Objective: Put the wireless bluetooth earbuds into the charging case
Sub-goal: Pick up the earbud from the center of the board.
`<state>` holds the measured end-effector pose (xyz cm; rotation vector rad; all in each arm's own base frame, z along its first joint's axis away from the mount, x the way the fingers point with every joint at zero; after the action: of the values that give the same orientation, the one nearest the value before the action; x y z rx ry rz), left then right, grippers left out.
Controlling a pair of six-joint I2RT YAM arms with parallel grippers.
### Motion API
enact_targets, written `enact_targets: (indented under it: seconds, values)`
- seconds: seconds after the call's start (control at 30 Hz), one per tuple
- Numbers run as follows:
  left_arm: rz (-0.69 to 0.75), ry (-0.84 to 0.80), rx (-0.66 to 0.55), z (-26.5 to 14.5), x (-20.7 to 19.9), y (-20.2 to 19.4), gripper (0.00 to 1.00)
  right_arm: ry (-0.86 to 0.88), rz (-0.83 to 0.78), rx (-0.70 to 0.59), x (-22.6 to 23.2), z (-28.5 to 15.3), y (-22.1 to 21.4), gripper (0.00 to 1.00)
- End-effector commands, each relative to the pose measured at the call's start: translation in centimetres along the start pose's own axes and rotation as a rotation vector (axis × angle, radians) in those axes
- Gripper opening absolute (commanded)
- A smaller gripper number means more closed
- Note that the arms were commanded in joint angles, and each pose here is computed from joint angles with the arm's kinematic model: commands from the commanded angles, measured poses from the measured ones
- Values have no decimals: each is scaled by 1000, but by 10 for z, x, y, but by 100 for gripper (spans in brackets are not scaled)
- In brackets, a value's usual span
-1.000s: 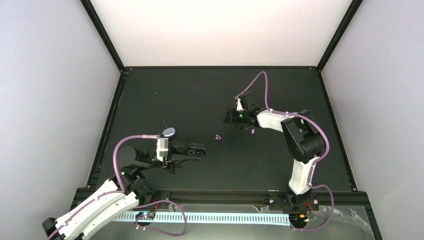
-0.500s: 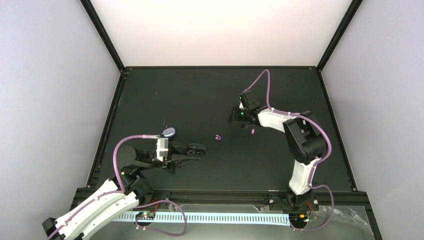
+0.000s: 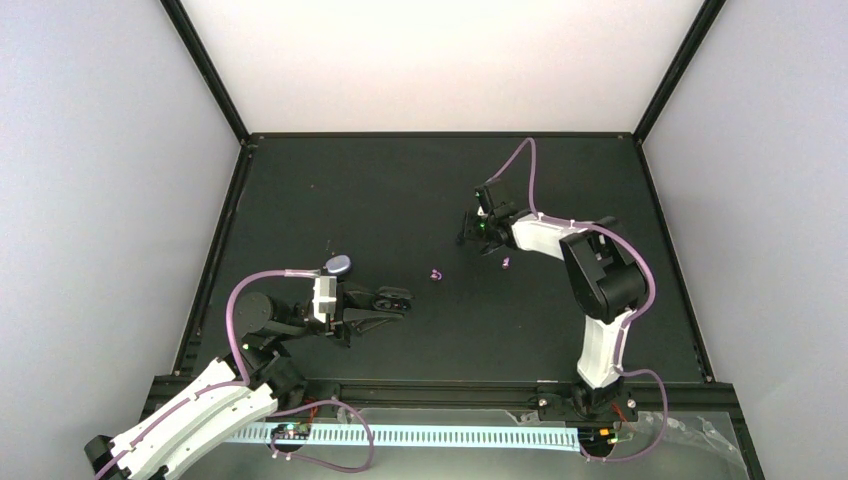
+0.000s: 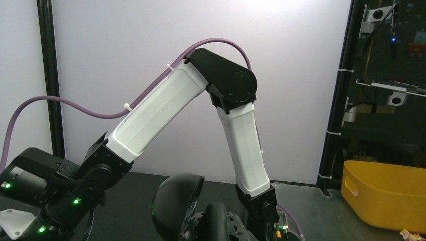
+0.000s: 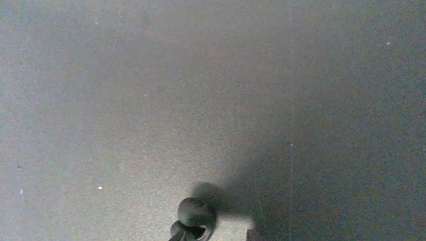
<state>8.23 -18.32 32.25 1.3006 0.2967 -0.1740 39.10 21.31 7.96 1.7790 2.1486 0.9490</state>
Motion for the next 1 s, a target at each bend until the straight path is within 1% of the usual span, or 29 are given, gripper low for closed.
enact_targets:
  seconds: [0.0, 0.13, 0.63, 0.97]
  values:
    - [21, -20, -7, -1, -5, 4, 1, -20, 10, -2, -3, 4, 4, 29]
    - [19, -20, -4, 0, -5, 3, 2, -16, 7, 4, -3, 6, 2, 28]
    - [18, -20, -5, 0, -5, 3, 2, 36, -11, 40, 8, 13, 1, 28]
    - [16, -21, -3, 0, -5, 3, 2, 51, -23, 59, 11, 17, -1, 24]
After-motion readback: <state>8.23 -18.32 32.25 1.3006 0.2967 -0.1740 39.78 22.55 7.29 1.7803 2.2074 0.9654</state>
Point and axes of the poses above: each gripper's point midway between its finger pads, its own z axis out along the fingers, its own x axis along the line the jaws close on, y = z × x, the point moved 5 cm from there along -z, back along the fingers, and after that the axes turned 14 degrees about -z, right-handed, at the moved point
